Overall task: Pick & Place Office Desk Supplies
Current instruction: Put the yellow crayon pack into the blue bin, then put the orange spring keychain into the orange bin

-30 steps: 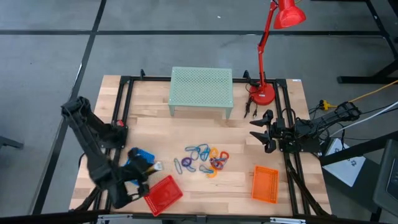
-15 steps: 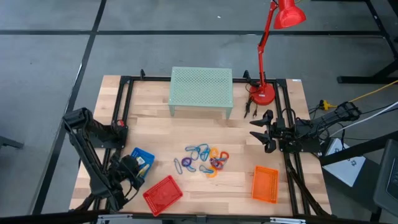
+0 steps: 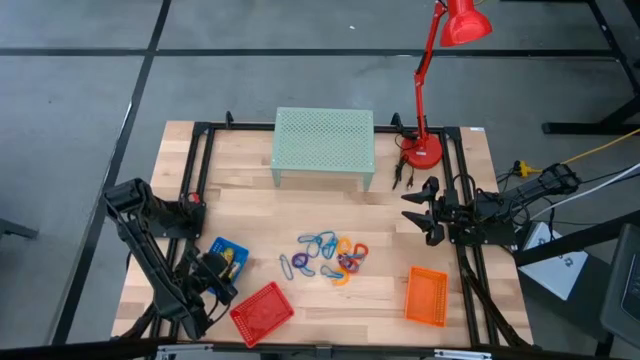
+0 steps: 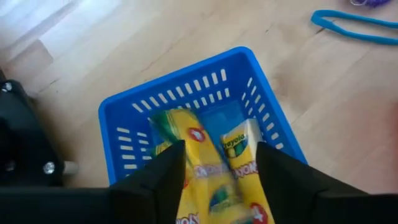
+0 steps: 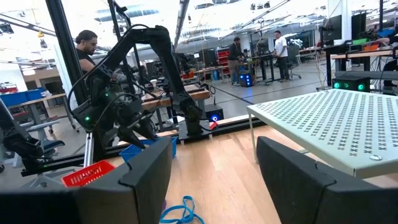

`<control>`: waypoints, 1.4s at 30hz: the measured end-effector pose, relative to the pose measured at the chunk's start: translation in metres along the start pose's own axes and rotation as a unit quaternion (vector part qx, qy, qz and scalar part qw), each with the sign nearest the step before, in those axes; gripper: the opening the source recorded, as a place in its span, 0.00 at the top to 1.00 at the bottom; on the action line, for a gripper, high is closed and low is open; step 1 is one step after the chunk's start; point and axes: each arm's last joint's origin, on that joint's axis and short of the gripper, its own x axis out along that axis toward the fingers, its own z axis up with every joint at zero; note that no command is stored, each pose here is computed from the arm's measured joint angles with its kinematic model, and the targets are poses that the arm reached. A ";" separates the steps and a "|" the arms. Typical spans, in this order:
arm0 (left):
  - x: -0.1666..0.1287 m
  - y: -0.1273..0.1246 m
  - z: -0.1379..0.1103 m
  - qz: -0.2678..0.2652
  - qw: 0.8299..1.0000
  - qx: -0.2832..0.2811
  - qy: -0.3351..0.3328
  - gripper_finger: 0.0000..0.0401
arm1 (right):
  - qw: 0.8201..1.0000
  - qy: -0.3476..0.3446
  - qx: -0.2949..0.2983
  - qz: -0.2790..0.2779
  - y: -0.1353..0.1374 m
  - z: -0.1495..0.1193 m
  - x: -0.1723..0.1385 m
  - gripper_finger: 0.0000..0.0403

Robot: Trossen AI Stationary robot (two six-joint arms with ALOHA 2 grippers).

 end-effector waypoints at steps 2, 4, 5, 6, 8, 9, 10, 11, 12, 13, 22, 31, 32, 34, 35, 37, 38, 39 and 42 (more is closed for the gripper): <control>-0.001 0.001 0.001 0.002 1.000 0.004 -0.009 0.48 | 1.000 0.000 0.000 0.000 0.000 0.000 0.000 0.42; -0.004 0.001 0.006 -0.002 0.999 0.014 -0.042 0.47 | 1.000 0.000 0.000 0.000 0.000 0.000 0.000 0.42; -0.007 0.001 0.009 -0.004 0.998 0.020 -0.064 0.47 | 1.000 0.000 0.000 0.000 0.000 0.000 0.000 0.42; -0.011 0.001 0.013 -0.007 0.995 0.027 -0.091 0.47 | 1.000 0.000 0.000 0.000 0.000 0.000 0.000 0.42; -0.020 0.000 0.022 -0.024 0.986 0.041 -0.160 0.47 | 1.000 0.000 0.000 0.000 0.000 0.000 0.000 0.42; -0.024 0.000 0.026 -0.038 0.979 0.047 -0.196 0.47 | 1.000 0.000 0.000 0.000 0.000 0.000 0.000 0.42; -0.029 -0.001 0.031 -0.052 0.970 0.052 -0.233 0.47 | 1.000 -0.001 0.000 -0.001 0.000 0.000 0.000 0.42; -0.034 0.000 0.035 -0.067 0.960 0.055 -0.265 0.47 | 1.000 -0.003 0.001 -0.004 0.000 0.001 0.000 0.42; -0.037 0.000 0.040 -0.079 0.953 0.057 -0.288 0.48 | 1.000 -0.009 0.006 -0.008 0.000 0.002 0.000 0.42; -0.040 0.001 0.044 -0.086 0.948 0.059 -0.302 0.48 | 1.000 -0.017 0.014 -0.012 0.000 0.003 0.000 0.42; -0.038 0.000 0.090 -0.076 0.955 0.128 -0.257 0.48 | 0.997 -0.053 0.033 0.039 0.004 0.011 0.001 0.41; 0.008 0.004 0.112 -0.160 0.950 0.160 -0.214 0.48 | 0.999 0.002 0.011 -0.052 0.006 0.003 0.015 0.41; 0.015 0.004 0.114 -0.179 0.947 0.154 -0.218 0.48 | 0.998 0.011 0.005 -0.056 0.007 0.004 0.018 0.41; 0.027 0.006 0.117 -0.219 0.936 0.153 -0.228 0.48 | 0.997 0.036 0.003 -0.064 0.012 0.008 0.025 0.41; 0.032 0.007 0.119 -0.233 0.930 0.154 -0.239 0.48 | 0.996 0.054 0.001 -0.068 0.014 0.008 0.029 0.41; 0.040 0.010 0.124 -0.255 0.917 0.146 -0.269 0.48 | 0.993 0.093 0.001 -0.078 0.019 0.008 0.038 0.41; 0.042 0.012 0.127 -0.260 0.912 0.143 -0.284 0.48 | 0.990 0.111 -0.001 -0.087 0.021 0.008 0.043 0.41; 0.043 0.014 0.130 -0.262 0.907 0.140 -0.299 0.48 | 0.987 0.128 -0.004 -0.097 0.024 0.007 0.048 0.41; 0.048 0.018 0.134 -0.261 0.897 0.134 -0.331 0.48 | 0.978 0.170 -0.013 -0.122 0.031 0.001 0.063 0.41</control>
